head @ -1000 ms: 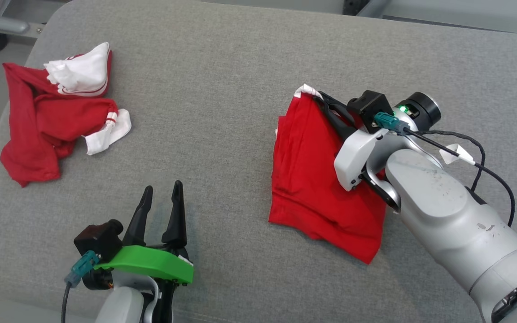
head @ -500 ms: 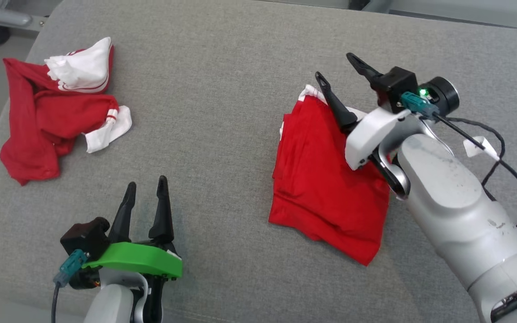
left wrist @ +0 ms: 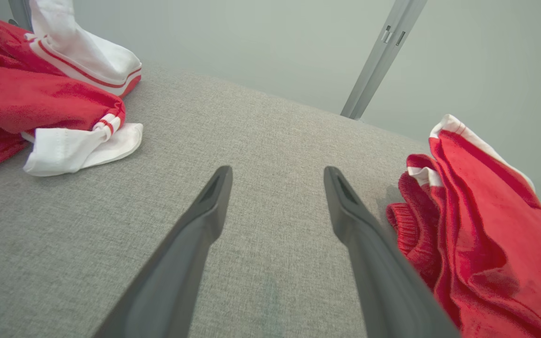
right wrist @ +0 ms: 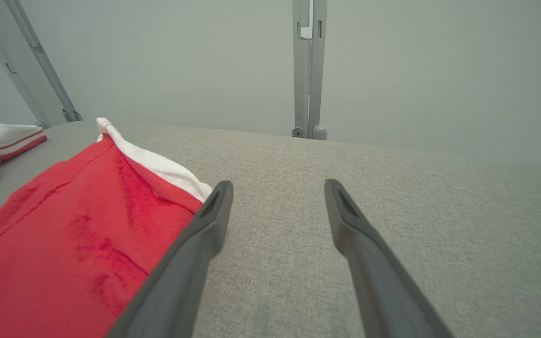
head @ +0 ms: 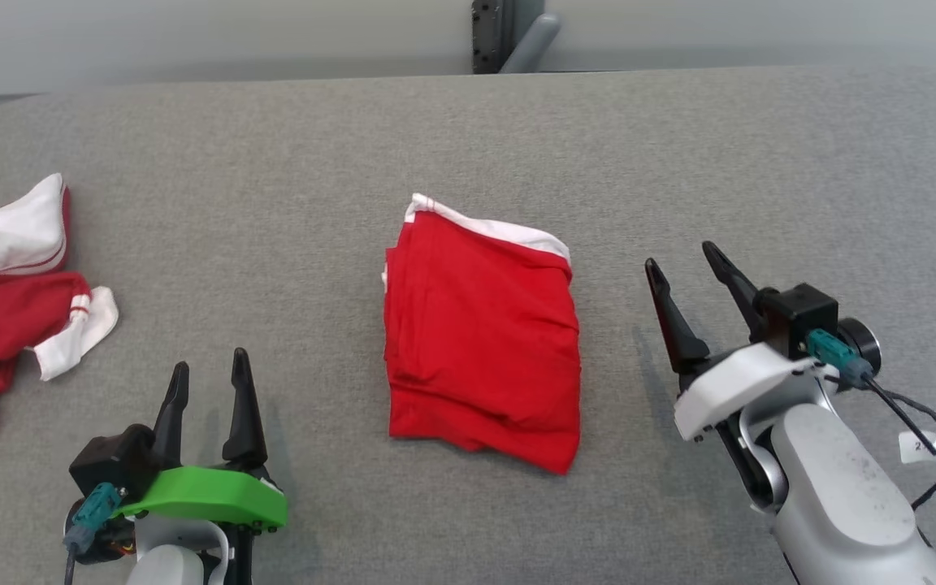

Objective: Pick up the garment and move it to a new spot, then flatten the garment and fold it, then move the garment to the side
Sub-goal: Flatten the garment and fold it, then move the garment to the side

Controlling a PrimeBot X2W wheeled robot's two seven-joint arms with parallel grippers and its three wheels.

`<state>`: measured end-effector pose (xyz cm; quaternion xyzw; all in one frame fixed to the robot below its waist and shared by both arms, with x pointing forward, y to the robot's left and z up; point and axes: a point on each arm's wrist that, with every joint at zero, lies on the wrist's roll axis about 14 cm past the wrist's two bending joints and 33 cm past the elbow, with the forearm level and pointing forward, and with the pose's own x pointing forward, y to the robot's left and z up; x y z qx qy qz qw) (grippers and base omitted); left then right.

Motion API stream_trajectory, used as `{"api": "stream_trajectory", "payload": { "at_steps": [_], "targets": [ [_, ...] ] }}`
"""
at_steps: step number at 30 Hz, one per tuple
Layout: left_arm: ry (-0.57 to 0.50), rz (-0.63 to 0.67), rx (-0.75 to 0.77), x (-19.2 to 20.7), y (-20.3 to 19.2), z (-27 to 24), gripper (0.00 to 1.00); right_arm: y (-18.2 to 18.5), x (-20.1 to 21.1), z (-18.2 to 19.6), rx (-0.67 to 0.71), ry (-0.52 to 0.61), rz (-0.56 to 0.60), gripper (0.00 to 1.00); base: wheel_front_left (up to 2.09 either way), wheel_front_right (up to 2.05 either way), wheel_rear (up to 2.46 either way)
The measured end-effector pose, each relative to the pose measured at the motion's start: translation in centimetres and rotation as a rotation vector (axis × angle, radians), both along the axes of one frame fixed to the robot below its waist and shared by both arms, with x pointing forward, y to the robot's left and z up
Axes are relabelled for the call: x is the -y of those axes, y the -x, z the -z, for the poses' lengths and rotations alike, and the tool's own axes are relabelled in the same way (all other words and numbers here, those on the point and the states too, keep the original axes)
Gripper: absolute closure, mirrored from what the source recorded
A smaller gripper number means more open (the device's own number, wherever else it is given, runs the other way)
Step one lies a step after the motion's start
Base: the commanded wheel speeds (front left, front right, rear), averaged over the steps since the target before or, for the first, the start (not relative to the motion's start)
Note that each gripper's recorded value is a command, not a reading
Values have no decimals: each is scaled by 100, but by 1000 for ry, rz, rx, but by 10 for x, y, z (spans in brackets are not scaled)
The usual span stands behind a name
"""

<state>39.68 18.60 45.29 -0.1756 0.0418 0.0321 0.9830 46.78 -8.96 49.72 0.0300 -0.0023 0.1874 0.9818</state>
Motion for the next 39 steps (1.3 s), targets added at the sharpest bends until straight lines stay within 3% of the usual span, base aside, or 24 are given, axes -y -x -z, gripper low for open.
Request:
{"api": "stream_trajectory", "payload": {
  "at_steps": [10, 18, 24, 33, 39],
  "targets": [
    [-75, 51, 26, 16, 2, -10, 0, 56, 73, -4, 8, -54, 236, 0, 0, 0, 0],
    [-111, 66, 41, 18, 20, -16, 0, 94, 87, -6, 21, -77, 301, 0, 0, 0, 0],
    [-120, 73, 45, 19, 33, -17, 0, 113, 84, 1, 5, -86, 305, 0, 0, 0, 0],
    [-125, 86, 36, 22, 39, -14, 0, 112, 74, 2, -3, -101, 278, 0, 0, 0, 0],
    [-117, 120, 37, 33, 33, -13, 0, 92, 35, 3, -32, -160, 169, 0, 0, 0, 0]
  ]
}}
